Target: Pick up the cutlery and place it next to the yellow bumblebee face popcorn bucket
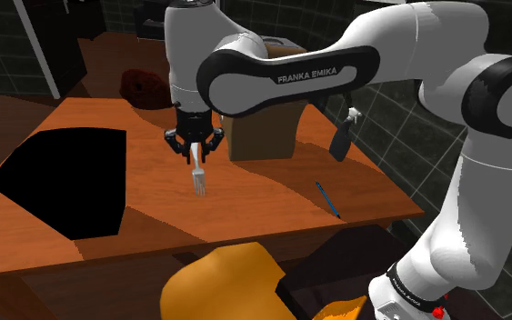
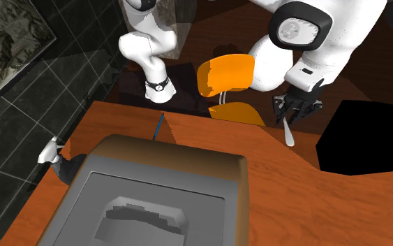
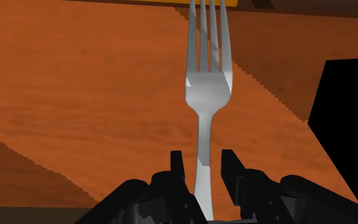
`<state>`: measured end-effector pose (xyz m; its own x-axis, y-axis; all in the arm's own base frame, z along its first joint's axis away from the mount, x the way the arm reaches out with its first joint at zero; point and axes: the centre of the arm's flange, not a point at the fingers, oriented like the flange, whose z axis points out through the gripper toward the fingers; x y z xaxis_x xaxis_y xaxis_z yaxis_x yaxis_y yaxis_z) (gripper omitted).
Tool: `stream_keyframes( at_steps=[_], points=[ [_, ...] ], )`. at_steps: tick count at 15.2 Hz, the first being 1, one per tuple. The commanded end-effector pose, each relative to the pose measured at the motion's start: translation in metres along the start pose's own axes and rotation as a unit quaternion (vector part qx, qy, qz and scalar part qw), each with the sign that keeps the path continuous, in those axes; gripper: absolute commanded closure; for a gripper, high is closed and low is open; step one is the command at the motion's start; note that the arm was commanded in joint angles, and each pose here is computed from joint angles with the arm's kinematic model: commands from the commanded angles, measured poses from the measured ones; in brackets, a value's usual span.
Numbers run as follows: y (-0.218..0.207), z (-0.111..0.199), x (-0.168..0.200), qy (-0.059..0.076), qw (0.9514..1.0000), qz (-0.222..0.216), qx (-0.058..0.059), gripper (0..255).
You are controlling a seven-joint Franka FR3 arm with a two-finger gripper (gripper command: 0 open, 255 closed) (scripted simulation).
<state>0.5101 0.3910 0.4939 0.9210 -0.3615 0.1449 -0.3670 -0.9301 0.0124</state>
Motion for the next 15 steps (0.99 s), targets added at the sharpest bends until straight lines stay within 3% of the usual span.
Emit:
stream_keyframes(
  at_steps=[1,15],
  points=[
    [0.0,0.011,-0.001,0.0,1.0,0.0,0.0,255],
    [-0.001,0.084,-0.012,0.0,1.0,0.0,0.0,255]
  ],
)
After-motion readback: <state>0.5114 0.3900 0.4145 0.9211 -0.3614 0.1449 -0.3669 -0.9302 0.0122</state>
